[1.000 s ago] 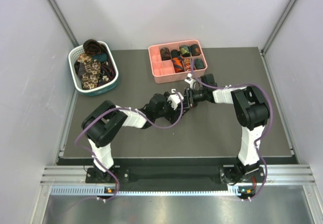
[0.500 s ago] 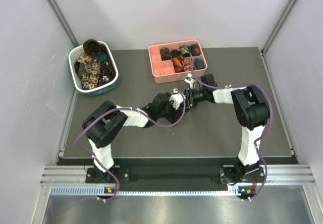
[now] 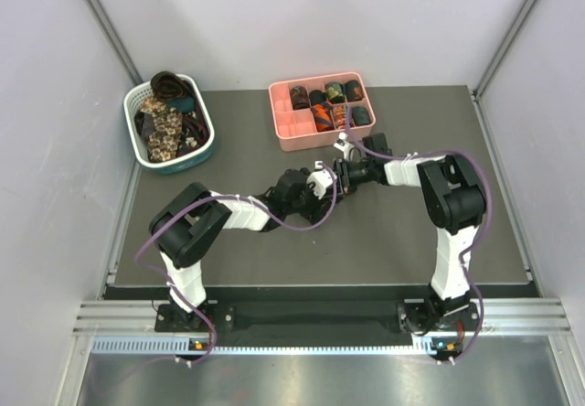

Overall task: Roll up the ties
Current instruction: Roll the tie

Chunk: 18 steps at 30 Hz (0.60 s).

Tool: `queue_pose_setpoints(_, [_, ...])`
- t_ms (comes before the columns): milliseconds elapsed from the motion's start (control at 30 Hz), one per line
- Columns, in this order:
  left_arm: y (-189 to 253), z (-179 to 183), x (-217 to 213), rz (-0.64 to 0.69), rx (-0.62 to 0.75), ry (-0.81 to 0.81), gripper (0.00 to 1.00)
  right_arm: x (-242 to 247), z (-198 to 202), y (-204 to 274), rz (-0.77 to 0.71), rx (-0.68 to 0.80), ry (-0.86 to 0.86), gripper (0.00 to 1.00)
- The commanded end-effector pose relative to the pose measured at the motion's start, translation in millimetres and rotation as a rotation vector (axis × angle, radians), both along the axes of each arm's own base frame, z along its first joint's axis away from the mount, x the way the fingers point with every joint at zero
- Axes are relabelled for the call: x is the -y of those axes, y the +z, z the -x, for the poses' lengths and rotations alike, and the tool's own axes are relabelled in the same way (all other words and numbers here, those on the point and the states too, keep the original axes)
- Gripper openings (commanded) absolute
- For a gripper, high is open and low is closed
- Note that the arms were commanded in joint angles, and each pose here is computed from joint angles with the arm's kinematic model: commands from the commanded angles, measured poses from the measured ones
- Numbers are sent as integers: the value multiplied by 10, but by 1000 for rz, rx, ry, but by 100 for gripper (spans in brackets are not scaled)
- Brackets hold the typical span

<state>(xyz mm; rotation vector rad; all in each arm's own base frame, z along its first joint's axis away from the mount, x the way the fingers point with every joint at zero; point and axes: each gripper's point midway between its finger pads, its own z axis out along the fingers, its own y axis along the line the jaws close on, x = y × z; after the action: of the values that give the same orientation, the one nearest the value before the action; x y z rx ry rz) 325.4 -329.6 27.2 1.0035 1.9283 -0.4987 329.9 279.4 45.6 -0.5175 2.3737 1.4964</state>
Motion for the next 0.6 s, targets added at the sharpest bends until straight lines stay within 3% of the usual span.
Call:
queue_pose_setpoints(0, [144, -71, 29, 9, 63, -6, 96, 169, -32, -499, 160, -12, -49, 0])
queue_pose_setpoints(300, [230, -133, 50, 41, 89, 17, 99, 221, -21, -629, 197, -50, -56, 0])
queue_pose_setpoints(567, [447, -96, 129, 81, 40, 12, 99, 98, 114, -457, 48, -65, 17, 0])
